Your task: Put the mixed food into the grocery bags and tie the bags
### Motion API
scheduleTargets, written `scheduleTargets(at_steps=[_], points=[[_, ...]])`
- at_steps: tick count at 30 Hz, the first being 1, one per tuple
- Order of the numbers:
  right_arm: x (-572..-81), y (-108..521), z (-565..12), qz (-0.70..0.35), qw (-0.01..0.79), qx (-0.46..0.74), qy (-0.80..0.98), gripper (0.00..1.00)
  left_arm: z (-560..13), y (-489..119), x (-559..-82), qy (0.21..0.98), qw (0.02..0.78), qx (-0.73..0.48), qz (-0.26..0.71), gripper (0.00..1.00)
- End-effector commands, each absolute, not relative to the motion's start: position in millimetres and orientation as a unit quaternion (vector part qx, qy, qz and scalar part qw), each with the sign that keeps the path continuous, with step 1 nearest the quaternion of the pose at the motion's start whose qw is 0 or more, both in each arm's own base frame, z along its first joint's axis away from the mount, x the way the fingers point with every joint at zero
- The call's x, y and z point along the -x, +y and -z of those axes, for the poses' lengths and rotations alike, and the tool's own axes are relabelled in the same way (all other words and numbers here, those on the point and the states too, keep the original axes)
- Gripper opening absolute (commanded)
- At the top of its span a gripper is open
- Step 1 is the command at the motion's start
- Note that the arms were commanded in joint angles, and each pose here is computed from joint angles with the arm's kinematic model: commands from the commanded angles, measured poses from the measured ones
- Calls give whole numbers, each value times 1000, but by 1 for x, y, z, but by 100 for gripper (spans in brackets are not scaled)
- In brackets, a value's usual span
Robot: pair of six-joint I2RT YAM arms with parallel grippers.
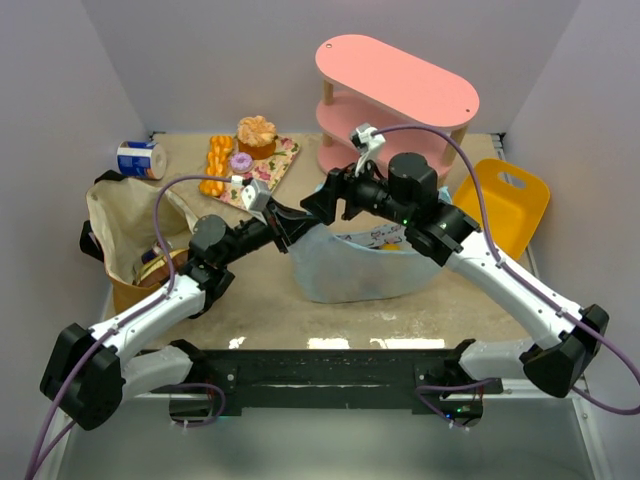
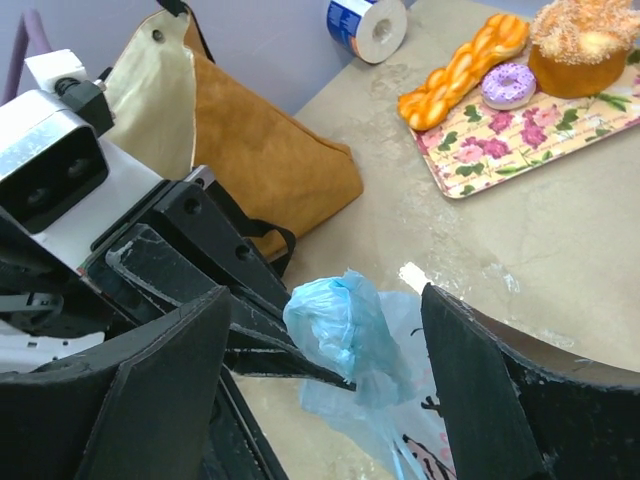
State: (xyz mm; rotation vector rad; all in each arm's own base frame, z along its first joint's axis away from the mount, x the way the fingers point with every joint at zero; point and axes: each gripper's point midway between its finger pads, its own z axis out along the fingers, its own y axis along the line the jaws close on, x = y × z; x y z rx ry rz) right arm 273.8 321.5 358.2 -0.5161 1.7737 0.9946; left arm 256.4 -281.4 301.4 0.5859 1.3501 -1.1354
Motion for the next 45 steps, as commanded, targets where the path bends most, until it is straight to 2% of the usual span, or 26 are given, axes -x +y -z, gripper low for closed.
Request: scheduleTargets(at_steps=[1, 2, 3, 5, 6, 9, 10, 13, 16, 23, 33, 45], points=[[-281, 324, -366, -414, 519, 170, 728, 74, -319, -280, -260, 557, 627, -244, 486, 0], [-281, 326, -366, -413, 520, 168, 729, 70, -318, -280, -261, 557, 628, -244, 486, 0], [-281, 326, -369, -413, 525, 165, 725, 59, -319, -280, -261, 557, 629, -244, 484, 0], [-282, 325, -372, -415, 533, 158, 720, 46, -319, -279, -262, 557, 631, -242, 483, 0], [-282, 325, -375, -416, 536, 157, 718, 32, -318, -279, -263, 559, 631, -242, 480, 0], [-284, 322, -390, -413, 549, 157, 710, 8, -318, -277, -263, 564, 632, -245, 472, 35], [-283, 322, -398, -414, 555, 159, 704, 6, -318, -275, -263, 565, 634, -246, 467, 55], [-282, 321, -411, -414, 563, 167, 696, 2, -320, -269, -263, 569, 645, -249, 446, 79], [-278, 323, -418, -419, 561, 183, 690, 2, -328, -265, -258, 555, 658, -260, 437, 88], [-267, 331, -425, -435, 546, 220, 682, 5, -340, -271, -258, 533, 665, -287, 438, 95], [-263, 332, -411, -432, 530, 231, 692, 4, -357, -296, -263, 478, 658, -295, 502, 95], [-255, 333, -413, -450, 522, 234, 686, 5, -339, -313, -277, 474, 639, -295, 530, 88]])
